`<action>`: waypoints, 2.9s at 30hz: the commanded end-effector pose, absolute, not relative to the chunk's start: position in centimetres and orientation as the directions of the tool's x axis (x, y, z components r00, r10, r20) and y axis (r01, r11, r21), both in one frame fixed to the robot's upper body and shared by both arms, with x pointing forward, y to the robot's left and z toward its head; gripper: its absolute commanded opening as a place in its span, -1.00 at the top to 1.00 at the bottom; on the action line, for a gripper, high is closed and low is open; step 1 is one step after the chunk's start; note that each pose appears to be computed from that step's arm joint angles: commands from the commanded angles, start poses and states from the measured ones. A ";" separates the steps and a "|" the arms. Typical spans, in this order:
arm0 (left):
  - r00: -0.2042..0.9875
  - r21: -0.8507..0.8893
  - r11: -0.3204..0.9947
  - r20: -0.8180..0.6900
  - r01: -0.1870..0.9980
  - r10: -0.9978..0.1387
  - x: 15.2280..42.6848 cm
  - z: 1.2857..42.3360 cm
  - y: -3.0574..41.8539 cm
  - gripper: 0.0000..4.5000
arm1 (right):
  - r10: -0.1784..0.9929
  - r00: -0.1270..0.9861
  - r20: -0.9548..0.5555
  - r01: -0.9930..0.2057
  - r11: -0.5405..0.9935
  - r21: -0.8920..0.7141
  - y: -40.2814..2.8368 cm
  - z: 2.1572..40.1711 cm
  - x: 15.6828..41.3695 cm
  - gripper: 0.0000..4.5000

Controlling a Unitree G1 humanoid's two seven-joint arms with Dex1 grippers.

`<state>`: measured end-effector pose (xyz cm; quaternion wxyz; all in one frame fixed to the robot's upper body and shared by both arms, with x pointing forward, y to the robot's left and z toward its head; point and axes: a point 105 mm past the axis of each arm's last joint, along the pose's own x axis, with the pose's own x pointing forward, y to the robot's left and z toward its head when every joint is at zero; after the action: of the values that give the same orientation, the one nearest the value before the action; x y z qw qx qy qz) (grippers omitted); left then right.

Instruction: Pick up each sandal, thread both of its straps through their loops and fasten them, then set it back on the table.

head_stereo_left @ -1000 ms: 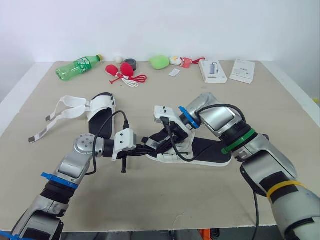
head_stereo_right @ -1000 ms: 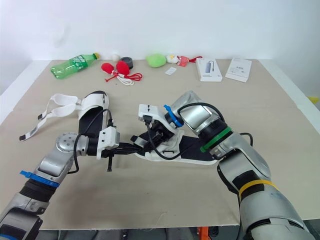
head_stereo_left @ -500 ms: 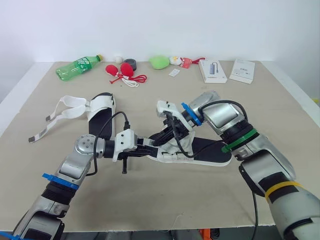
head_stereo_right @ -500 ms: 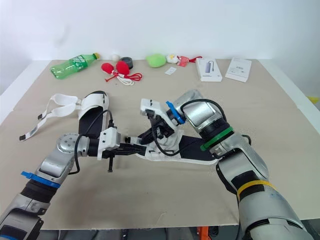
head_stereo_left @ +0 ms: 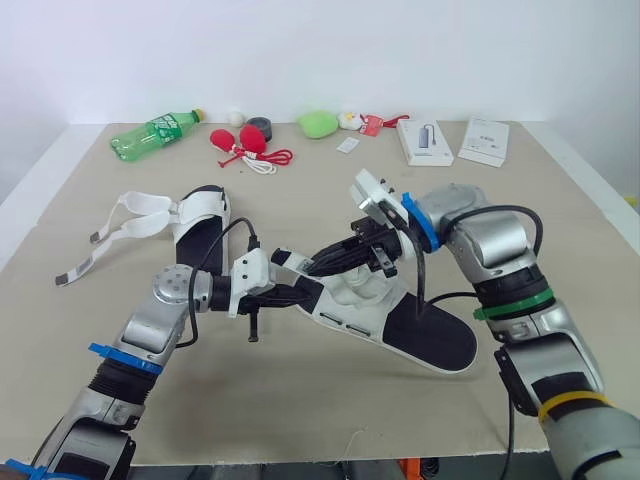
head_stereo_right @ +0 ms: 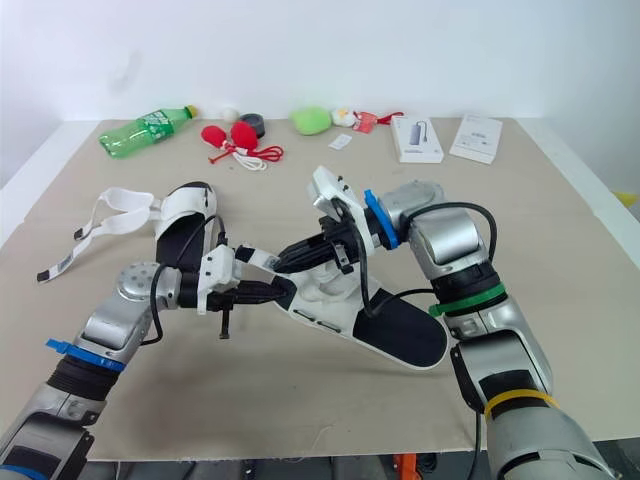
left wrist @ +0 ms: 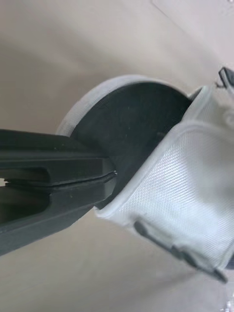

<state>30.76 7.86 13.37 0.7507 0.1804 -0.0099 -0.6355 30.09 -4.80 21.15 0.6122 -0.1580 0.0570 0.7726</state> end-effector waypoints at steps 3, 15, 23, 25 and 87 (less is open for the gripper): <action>0.171 0.319 0.107 -0.178 0.942 -0.969 31.1 15.2 7.7 1.00 | 0.936 -0.155 -0.317 -0.903 -0.264 -0.339 -4.7 21.5 30.5 0.97; 0.148 0.329 0.049 -0.283 0.943 -0.948 30.2 12.9 7.3 1.00 | 0.935 -0.151 -0.322 -0.783 -0.312 -0.538 -4.2 20.4 31.8 0.97; 0.223 0.317 0.153 -0.199 0.936 -0.954 31.9 14.4 7.7 1.00 | 0.929 -0.206 -0.309 -0.716 -0.358 -0.599 -4.1 20.8 30.6 0.97; 0.223 0.319 0.156 -0.186 0.935 -0.957 32.3 15.0 7.8 1.00 | 0.924 -0.217 -0.315 -0.703 -0.371 -0.607 -4.2 20.8 30.5 0.97; 0.127 0.274 0.048 -0.280 0.961 -0.951 31.5 12.6 6.6 1.00 | 0.680 -0.137 -0.720 -0.948 -0.300 -0.103 -5.5 17.0 25.3 -0.96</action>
<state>31.43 6.77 12.17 0.7256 0.1930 0.0213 -0.6602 25.17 -5.65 16.48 0.5694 -0.3234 0.1989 0.7291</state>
